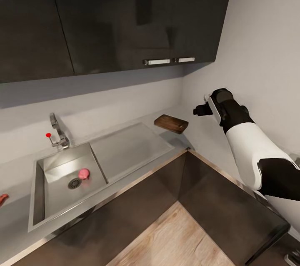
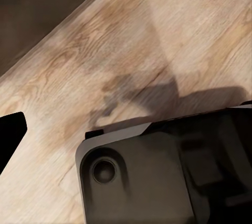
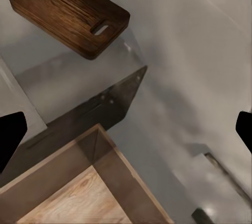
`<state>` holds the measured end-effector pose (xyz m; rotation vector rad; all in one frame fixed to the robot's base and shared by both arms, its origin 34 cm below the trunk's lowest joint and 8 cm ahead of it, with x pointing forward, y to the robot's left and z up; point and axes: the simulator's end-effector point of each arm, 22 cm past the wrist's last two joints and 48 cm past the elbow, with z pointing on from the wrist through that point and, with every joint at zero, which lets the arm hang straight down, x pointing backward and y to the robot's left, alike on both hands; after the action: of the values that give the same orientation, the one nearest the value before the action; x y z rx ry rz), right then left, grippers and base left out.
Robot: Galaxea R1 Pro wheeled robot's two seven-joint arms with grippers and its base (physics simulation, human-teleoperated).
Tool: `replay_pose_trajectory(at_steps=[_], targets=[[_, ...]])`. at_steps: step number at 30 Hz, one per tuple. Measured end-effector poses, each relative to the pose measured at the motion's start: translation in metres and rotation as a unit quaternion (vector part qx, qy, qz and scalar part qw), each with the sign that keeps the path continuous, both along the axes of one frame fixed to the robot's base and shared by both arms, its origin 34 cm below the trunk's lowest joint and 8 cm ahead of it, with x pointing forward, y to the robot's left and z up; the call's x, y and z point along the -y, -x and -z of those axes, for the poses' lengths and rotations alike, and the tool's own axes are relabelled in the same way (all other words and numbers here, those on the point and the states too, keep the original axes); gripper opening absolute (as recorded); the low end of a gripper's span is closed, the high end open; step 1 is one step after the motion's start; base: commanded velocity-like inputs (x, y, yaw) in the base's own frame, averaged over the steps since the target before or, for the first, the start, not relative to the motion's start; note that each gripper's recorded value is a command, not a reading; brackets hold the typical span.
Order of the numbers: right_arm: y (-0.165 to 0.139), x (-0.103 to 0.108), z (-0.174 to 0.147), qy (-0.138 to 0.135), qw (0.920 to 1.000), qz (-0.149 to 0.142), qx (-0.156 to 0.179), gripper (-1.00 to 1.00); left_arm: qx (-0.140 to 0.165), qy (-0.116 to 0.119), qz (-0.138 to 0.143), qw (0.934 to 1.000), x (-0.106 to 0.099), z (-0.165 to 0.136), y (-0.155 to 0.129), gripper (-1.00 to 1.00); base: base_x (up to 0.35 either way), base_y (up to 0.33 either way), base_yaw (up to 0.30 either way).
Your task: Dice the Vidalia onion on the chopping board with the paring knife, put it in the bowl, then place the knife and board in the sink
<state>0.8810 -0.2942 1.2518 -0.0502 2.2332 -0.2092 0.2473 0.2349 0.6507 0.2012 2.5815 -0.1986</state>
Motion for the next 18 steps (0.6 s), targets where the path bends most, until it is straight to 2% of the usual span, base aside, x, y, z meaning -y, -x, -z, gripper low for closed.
replay_pose_trajectory(at_steps=[7, 18], targets=[[0.0006, 0.0018, 0.0012, 0.001, 1.0000, 0.001, -0.002, 1.00, 0.000, 0.000, 0.000, 1.0000, -0.0001, -0.0001, 0.0000, 1.00, 0.135, -0.079, 0.000], [0.0008, 0.0021, 0.0017, 0.001, 1.0000, 0.002, -0.002, 1.00, 0.000, 0.000, 0.000, 1.0000, 0.0007, -0.0001, 0.0001, 1.00, 0.279, -0.131, 0.000]])
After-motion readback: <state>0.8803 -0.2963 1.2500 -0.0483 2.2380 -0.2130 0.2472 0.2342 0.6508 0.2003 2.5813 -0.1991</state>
